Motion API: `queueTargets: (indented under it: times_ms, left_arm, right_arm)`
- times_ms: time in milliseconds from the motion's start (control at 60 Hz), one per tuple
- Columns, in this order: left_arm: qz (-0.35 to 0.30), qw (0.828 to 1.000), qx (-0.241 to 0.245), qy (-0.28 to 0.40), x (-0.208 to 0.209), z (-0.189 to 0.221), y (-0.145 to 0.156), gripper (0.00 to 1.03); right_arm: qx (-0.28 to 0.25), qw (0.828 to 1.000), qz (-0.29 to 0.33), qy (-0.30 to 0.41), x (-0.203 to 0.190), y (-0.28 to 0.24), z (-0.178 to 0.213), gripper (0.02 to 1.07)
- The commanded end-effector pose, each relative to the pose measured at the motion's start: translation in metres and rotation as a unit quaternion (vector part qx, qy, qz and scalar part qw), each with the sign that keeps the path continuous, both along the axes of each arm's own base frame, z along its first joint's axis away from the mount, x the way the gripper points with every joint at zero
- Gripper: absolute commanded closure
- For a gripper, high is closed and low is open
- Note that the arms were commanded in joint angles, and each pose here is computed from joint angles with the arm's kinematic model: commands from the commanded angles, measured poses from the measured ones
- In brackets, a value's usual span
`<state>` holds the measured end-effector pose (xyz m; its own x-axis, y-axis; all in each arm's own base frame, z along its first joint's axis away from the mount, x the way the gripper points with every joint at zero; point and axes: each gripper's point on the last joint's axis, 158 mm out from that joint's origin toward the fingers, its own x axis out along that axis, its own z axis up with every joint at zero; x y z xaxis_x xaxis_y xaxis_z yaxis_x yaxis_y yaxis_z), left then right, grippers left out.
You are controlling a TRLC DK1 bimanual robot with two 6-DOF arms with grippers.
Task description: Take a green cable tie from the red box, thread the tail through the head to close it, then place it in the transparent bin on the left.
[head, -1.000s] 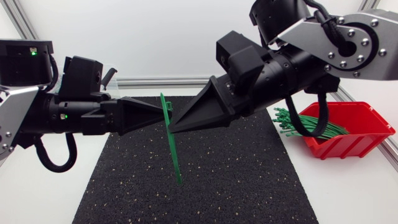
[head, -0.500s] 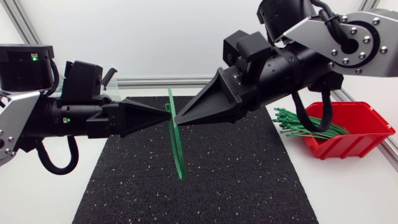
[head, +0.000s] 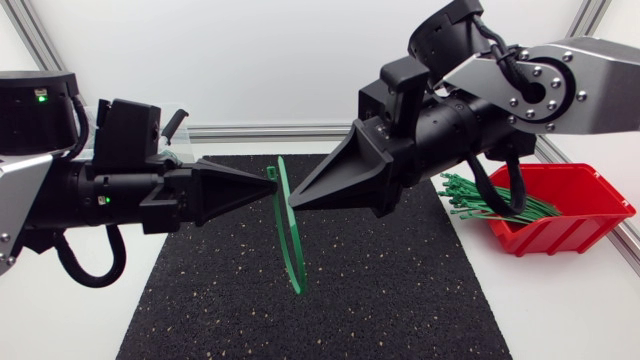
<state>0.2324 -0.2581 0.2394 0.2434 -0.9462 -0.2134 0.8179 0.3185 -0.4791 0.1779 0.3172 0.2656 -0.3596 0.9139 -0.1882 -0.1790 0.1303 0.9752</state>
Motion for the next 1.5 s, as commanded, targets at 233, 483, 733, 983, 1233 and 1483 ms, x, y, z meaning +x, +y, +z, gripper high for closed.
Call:
queueTargets:
  times_ms: [233,483,733,983,1233,1483]
  left_arm:
    - [-0.008,1.0,-0.007,-0.015,-0.019,0.007,-0.004,1.0]
    - [-0.01,1.0,-0.006,-0.015,-0.023,0.005,-0.004,1.0]
    - [-0.011,1.0,-0.007,-0.017,-0.026,0.006,-0.004,1.0]
    - [-0.014,1.0,-0.007,-0.018,-0.03,0.006,-0.004,1.0]
    - [-0.015,1.0,-0.008,-0.019,-0.032,0.008,-0.005,1.0]
    - [-0.015,1.0,-0.005,-0.021,-0.031,0.008,-0.008,1.0]
  right_arm:
    - [-0.025,0.996,0.01,0.087,-0.015,0.0,-0.012,1.01]
    - [-0.029,0.994,0.027,0.101,-0.03,0.003,-0.008,1.01]
    - [-0.024,0.994,0.024,0.103,-0.027,0.001,-0.007,1.01]
    - [-0.012,0.995,0.023,0.092,-0.026,-0.002,0.0,1.01]
    - [-0.01,0.995,0.025,0.098,-0.025,-0.003,-0.002,1.01]
    - [-0.011,0.994,0.033,0.1,-0.029,0.0,-0.005,1.01]
